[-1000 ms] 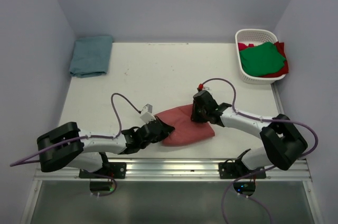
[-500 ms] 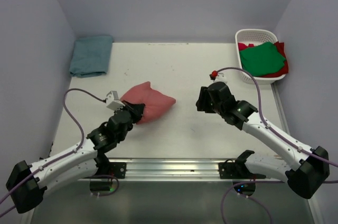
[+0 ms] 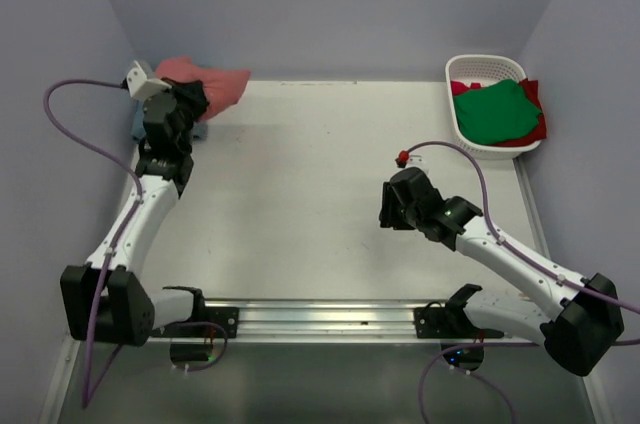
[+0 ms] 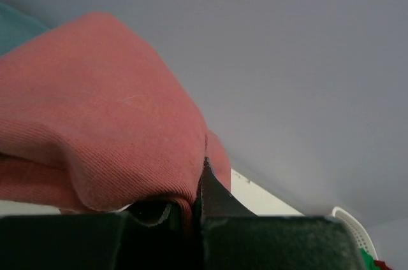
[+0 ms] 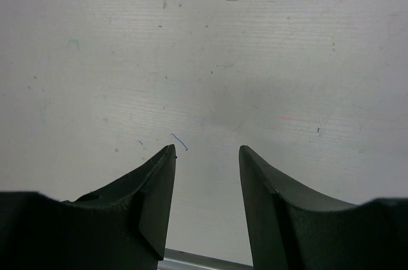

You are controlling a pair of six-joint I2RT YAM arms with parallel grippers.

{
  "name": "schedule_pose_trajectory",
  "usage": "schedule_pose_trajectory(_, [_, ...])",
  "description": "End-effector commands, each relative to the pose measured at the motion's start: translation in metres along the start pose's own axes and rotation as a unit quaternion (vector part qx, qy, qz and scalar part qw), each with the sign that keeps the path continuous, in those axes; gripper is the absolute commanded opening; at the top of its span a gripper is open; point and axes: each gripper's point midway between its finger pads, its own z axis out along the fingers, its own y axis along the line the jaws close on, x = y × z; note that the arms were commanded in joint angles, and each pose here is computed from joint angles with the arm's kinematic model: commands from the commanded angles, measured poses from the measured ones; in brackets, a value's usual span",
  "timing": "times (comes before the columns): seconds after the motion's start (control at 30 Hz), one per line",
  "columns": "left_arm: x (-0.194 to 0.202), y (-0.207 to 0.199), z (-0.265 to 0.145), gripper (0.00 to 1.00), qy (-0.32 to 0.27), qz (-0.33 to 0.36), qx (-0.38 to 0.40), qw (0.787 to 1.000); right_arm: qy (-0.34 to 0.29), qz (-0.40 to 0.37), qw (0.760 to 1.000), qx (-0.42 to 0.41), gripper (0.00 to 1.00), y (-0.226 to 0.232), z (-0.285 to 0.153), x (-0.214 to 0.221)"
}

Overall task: Fold and stack the t-shirts
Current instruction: Put the neatly folded tshirt into the corner of the board with the left arm

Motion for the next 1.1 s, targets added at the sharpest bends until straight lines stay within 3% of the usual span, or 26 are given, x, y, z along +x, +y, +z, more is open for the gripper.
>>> schedule_pose_trajectory(0.0, [-0.038,-0.022,0.049,0.00,-0.026,0.006,0.069,0.997,0.002,-0.002,1.000,0.001,0.48,-0.003,-0.006,0.002])
schedule_pose_trajectory(0.03, [-0.050,-0.032,0.060,0.00,-0.025,-0.002,0.090,0.996,0.000,-0.003,1.000,0.003,0.48,-0.005,-0.007,0.002])
schedule_pose_trajectory(0.07, [-0.061,-0.016,0.074,0.00,-0.034,-0.001,0.074,0.997,0.001,-0.003,1.000,0.004,0.48,-0.005,-0.007,0.003])
schedule_pose_trajectory(0.1, [-0.049,0.000,0.096,0.00,-0.019,0.002,0.057,0.998,0.002,-0.004,1.000,0.007,0.48,-0.007,-0.008,0.003])
schedule_pose_trajectory(0.23, [-0.069,0.014,0.149,0.00,-0.024,0.035,0.053,0.998,0.009,-0.004,1.000,0.014,0.48,-0.010,-0.010,0.005])
schedule_pose_trajectory(0.3, [-0.065,0.051,0.178,0.00,-0.007,0.032,0.028,0.999,0.012,-0.007,1.000,0.022,0.47,-0.013,-0.011,0.007])
schedule_pose_trajectory(0.47, [-0.098,0.080,0.218,0.00,-0.026,0.031,0.039,0.998,0.020,-0.008,0.999,0.044,0.46,-0.019,-0.009,0.008])
schedule_pose_trajectory(0.6, [-0.098,0.109,0.255,0.00,-0.032,0.043,0.033,0.998,0.031,-0.006,0.998,0.055,0.45,-0.020,-0.005,0.010])
schedule_pose_trajectory(0.77, [-0.061,0.155,0.264,0.00,0.003,0.025,0.021,0.999,0.023,-0.004,0.998,0.059,0.45,-0.018,-0.008,0.001])
schedule_pose_trajectory(0.9, [-0.010,0.200,0.255,0.00,0.039,-0.016,-0.025,0.999,0.026,-0.006,0.998,0.049,0.44,-0.009,-0.008,-0.005])
schedule_pose_trajectory(1.07, [0.013,0.221,0.238,0.00,0.046,-0.047,-0.056,0.996,0.024,-0.007,0.999,0.045,0.44,-0.012,-0.007,-0.001])
